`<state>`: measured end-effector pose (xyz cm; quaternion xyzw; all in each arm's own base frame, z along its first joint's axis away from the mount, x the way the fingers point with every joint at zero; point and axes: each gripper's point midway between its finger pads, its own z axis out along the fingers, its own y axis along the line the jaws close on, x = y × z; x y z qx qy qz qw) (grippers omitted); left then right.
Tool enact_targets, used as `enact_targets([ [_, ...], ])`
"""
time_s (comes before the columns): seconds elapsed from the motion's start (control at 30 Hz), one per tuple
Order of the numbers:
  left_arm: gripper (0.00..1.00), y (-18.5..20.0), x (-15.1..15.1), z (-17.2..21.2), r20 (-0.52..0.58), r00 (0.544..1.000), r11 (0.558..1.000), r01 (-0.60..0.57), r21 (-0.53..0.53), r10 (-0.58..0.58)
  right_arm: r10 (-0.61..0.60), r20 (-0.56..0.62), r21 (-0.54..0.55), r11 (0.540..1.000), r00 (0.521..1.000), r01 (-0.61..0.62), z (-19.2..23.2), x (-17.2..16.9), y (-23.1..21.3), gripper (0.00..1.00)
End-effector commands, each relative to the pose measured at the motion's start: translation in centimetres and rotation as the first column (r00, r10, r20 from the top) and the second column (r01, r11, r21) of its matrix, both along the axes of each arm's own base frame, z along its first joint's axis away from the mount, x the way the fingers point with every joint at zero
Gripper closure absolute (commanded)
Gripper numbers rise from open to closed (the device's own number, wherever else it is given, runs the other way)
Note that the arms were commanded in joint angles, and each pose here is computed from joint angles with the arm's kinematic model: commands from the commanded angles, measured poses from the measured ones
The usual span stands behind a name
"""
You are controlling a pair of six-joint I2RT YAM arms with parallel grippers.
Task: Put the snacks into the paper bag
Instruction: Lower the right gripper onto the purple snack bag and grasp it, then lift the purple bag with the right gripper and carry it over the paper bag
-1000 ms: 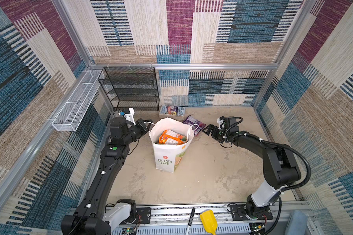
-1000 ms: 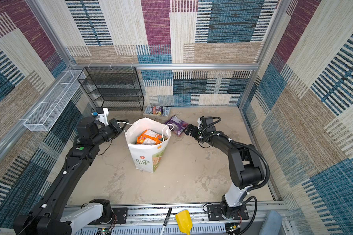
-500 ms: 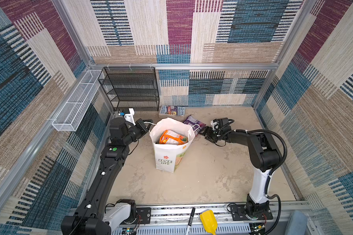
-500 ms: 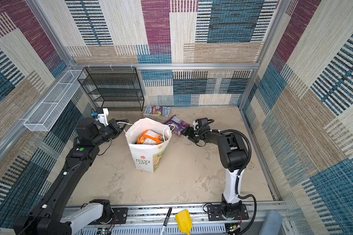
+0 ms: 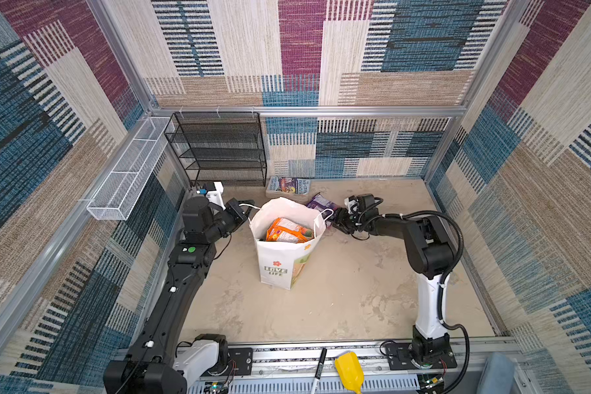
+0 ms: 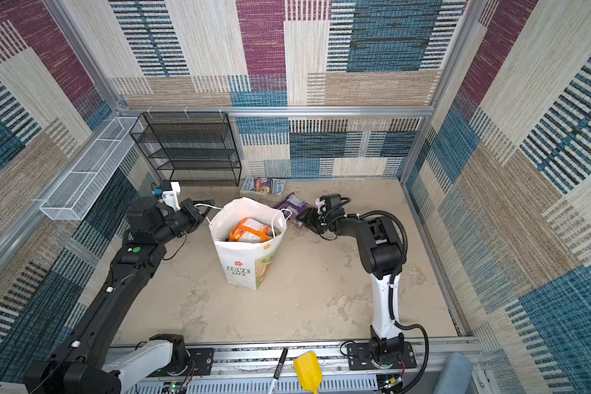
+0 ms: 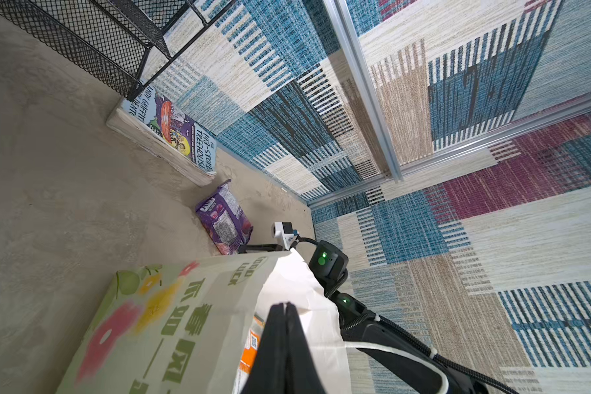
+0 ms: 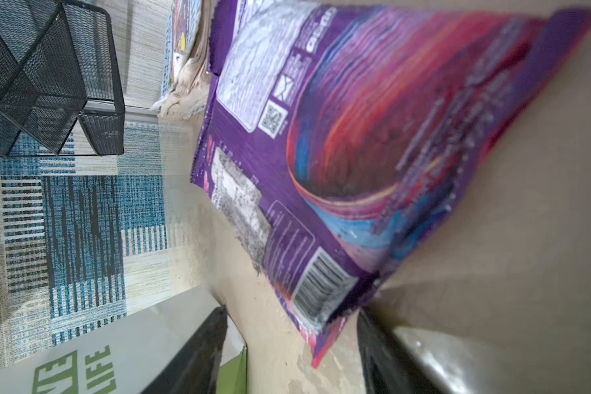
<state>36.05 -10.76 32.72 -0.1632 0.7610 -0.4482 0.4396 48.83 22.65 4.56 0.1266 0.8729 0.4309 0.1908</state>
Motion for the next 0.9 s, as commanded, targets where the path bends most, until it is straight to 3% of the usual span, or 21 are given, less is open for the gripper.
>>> enact_targets([
  [0.0,1.00,-0.1,0.3,1.8,0.077,0.997,1.000,0.009,-0.014,-0.007,-0.068,-0.128,-0.044,0.997,0.990,0.062,-3.0,-0.9,-0.7,0.41],
  [0.1,1.00,0.0,0.3,1.7,0.075,0.997,1.000,0.007,-0.014,-0.006,-0.093,-0.152,-0.048,0.995,0.984,0.087,-3.8,-0.9,-0.8,0.46],
  [0.53,1.00,0.1,0.4,1.7,0.072,0.997,1.000,0.003,-0.019,-0.002,-0.094,-0.140,0.001,0.995,0.986,0.095,-3.7,-1.0,-0.4,0.90],
  [0.73,1.00,0.3,0.4,1.8,0.075,0.997,1.000,0.000,-0.018,0.002,-0.097,-0.071,0.005,0.995,0.993,0.097,-0.8,-0.9,-0.6,1.00],
  [0.87,1.00,0.4,0.5,1.7,0.073,0.997,1.000,-0.003,-0.019,0.004,-0.102,0.013,0.005,0.995,0.995,0.102,2.8,-1.1,-1.0,1.00],
])
